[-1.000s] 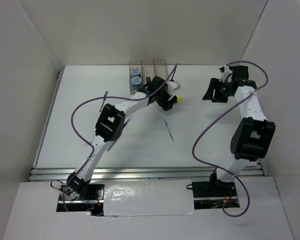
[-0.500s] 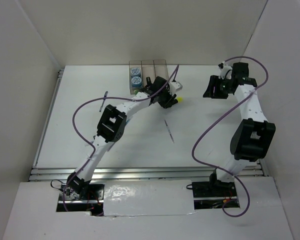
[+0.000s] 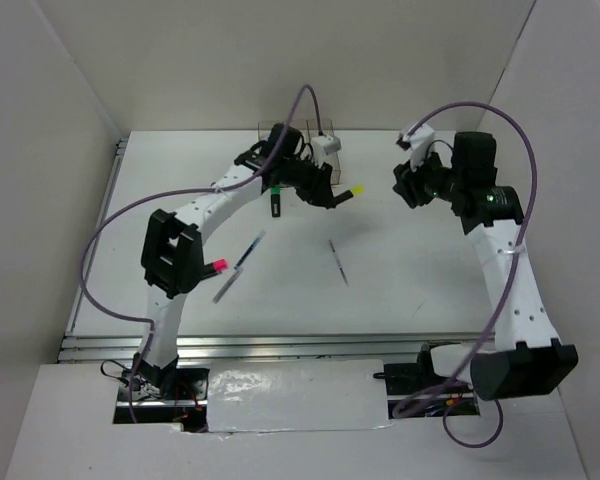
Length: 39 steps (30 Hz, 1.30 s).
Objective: Sort the stationery into containers
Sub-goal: Pass the stationery from the left arm to the right
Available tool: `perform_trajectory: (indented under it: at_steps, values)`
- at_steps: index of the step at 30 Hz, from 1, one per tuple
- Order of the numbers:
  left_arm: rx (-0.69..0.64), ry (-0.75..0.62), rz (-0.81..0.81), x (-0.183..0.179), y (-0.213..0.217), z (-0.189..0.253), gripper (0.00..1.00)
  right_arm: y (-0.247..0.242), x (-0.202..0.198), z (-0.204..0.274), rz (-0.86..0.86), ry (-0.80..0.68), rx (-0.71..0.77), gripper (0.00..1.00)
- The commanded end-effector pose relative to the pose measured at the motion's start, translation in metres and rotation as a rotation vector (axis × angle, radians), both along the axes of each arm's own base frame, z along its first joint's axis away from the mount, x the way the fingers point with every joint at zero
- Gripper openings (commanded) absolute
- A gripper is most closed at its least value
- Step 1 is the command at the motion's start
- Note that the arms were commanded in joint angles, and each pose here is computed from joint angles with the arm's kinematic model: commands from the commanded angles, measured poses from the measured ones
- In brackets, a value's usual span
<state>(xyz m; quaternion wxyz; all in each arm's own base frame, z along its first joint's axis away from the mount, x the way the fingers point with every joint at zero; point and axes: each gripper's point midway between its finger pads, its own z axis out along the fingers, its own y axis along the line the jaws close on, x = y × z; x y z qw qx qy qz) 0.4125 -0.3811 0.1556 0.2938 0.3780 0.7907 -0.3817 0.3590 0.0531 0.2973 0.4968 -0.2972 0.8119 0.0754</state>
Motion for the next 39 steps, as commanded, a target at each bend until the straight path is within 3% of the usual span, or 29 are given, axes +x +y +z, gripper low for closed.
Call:
perform_trajectory:
  at_steps: [1, 5, 12, 15, 24, 32, 39]
  values:
    - [-0.150, 0.148, -0.093, -0.047, 0.000, 0.074, 0.00, 0.043, -0.044, 0.022, 0.291, -0.162, -0.204, 0.51]
    - [-0.156, 0.265, -0.135, -0.081, 0.012, 0.083, 0.00, 0.093, -0.091, 0.013, 0.504, -0.211, -0.354, 0.55]
    - [-0.103, 0.303, -0.189, -0.115, 0.022, 0.077, 0.00, 0.118, -0.121, -0.003, 0.650, -0.256, -0.483, 0.61]
    - [-0.090, 0.358, -0.218, -0.130, 0.022, 0.076, 0.00, 0.119, -0.132, -0.023, 0.737, -0.189, -0.557, 0.63]
    - [-0.167, 0.408, -0.312, -0.161, 0.016, 0.097, 0.00, 0.127, -0.144, -0.048, 0.847, -0.116, -0.582, 0.70]
    - [-0.224, 0.447, -0.369, -0.177, 0.019, 0.112, 0.00, 0.138, -0.145, -0.059, 0.893, -0.113, -0.594, 0.66]
    - [-0.259, 0.476, -0.408, -0.188, 0.020, 0.118, 0.00, 0.143, -0.134, -0.063, 0.890, -0.120, -0.615, 0.56]
